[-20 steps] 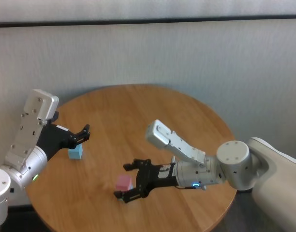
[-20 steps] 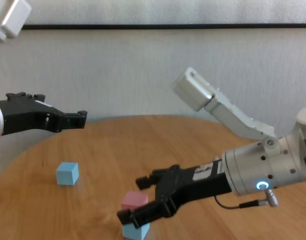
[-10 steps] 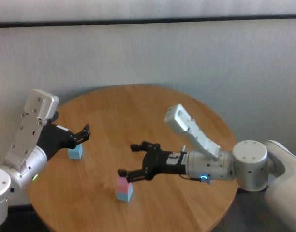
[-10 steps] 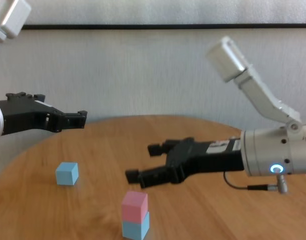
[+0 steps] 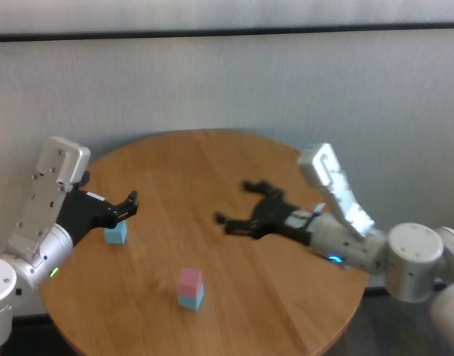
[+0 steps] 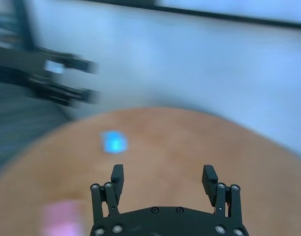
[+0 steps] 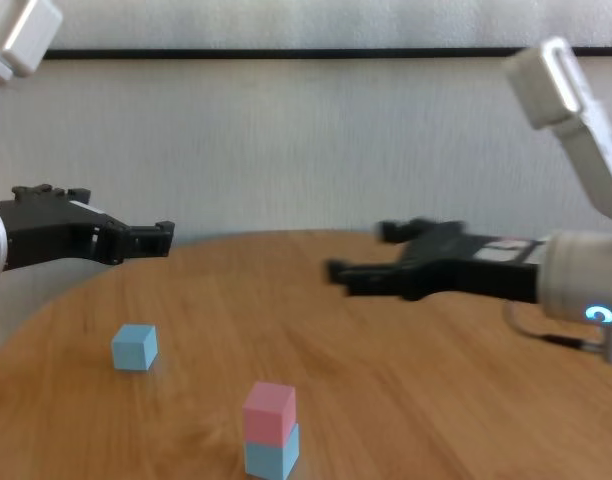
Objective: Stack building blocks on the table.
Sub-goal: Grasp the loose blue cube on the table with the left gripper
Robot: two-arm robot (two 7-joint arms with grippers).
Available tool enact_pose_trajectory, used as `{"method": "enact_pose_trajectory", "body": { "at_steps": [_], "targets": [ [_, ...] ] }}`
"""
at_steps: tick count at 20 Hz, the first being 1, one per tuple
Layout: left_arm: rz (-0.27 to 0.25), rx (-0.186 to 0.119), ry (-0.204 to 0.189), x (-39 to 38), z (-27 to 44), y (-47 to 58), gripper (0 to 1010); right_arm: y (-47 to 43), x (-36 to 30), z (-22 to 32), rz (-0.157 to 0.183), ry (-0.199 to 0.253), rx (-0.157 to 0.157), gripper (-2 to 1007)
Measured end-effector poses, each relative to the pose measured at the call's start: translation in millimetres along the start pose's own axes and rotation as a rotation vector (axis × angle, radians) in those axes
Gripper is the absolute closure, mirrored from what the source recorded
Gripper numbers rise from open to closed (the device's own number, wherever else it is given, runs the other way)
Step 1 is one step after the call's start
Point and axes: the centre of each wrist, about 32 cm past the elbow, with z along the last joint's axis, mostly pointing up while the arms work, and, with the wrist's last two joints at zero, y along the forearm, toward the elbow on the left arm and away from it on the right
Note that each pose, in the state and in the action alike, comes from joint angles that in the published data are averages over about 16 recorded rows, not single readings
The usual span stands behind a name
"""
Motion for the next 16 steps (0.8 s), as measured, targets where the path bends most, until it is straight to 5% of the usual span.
{"method": "enact_pose_trajectory", "body": {
  "at_steps": [8, 16],
  "targets": [
    [0.0, 0.0, 0.0, 0.0, 0.0, 0.0, 7, -18.3, 3.8, -20.0, -0.2, -0.037, 0.024, 0],
    [0.012, 0.007, 0.006, -1.2, 1.2, 0.5, 7, -22.5, 4.0, -29.0, -0.252, -0.048, 0.026, 0]
  ]
}}
